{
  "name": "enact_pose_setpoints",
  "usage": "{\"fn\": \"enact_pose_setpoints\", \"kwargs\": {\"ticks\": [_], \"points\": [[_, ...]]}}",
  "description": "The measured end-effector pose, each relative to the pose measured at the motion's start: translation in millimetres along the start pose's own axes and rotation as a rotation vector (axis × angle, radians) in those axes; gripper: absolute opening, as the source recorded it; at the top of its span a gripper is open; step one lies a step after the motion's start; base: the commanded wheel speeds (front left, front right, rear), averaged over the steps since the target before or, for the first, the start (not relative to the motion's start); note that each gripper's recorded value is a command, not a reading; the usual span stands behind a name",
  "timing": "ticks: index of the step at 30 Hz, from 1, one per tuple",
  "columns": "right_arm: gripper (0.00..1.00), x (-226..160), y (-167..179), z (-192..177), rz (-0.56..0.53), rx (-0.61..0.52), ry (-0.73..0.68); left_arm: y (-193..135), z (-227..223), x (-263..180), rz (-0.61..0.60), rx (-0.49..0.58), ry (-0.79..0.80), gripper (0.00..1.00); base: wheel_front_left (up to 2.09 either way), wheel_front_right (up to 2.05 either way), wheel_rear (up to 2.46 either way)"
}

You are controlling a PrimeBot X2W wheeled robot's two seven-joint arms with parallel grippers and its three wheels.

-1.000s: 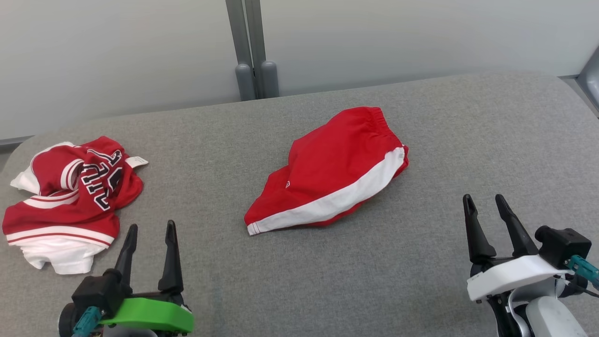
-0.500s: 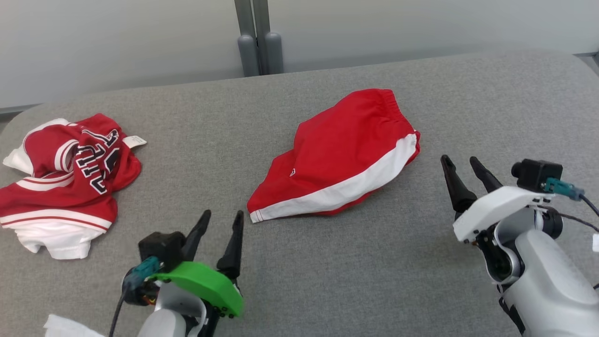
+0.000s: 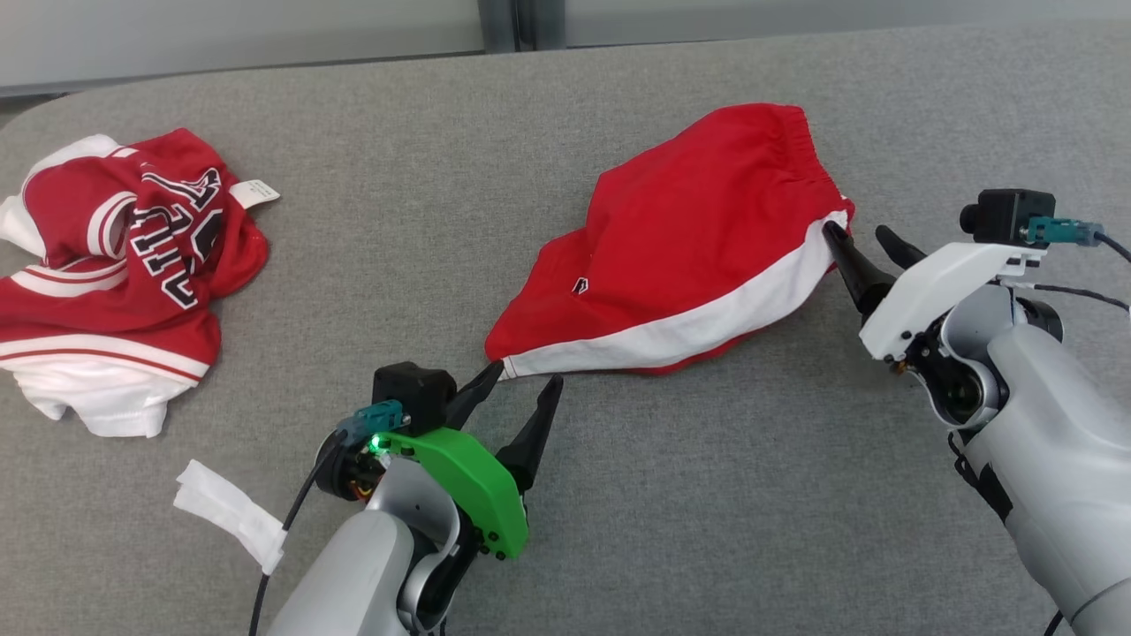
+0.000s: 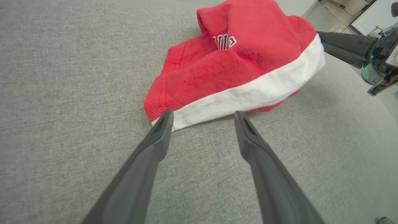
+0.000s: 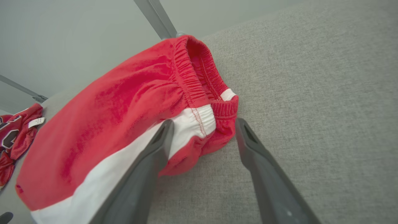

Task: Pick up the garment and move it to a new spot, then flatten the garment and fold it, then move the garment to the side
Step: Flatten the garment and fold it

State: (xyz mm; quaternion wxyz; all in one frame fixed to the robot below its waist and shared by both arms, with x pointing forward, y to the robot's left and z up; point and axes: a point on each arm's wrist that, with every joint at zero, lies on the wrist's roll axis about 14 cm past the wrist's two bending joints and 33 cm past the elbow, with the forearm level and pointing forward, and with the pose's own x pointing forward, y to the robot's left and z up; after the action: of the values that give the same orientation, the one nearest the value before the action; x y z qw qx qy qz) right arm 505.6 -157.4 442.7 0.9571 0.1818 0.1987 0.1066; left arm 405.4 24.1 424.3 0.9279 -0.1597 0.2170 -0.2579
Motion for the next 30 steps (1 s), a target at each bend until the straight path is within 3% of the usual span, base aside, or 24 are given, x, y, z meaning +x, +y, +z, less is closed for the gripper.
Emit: {"fn": "enact_pose_setpoints", "kwargs": {"ticks": [10,21,23,26,30], "points": [[1.00,29.3,-3.8,-12.1,0.019,0.082,0.073,9.8,-19.6,12.4,-0.015,-0.026,0.083,1.00,0.00,0.00,0.00],[1.00,34.2,9.2,-18.1,0.072,0.040,0.079,14.5,-17.2,18.8,-0.017,-0.040,0.067,1.00,0.00,0.00,0.00],[0.79,33.6,9.6,-16.1,0.075,0.031,0.071,17.5,-15.9,18.9,-0.007,-0.048,0.057,1.00,0.00,0.00,0.00],[0.60,32.2,10.8,-16.8,0.080,0.021,0.069,27.8,-14.8,18.8,0.035,-0.055,0.053,1.00,0.00,0.00,0.00],[0.61,31.3,11.5,-14.0,0.084,0.015,0.059,37.8,-21.3,16.7,0.076,-0.065,0.080,1.00,0.00,0.00,0.00]]}}
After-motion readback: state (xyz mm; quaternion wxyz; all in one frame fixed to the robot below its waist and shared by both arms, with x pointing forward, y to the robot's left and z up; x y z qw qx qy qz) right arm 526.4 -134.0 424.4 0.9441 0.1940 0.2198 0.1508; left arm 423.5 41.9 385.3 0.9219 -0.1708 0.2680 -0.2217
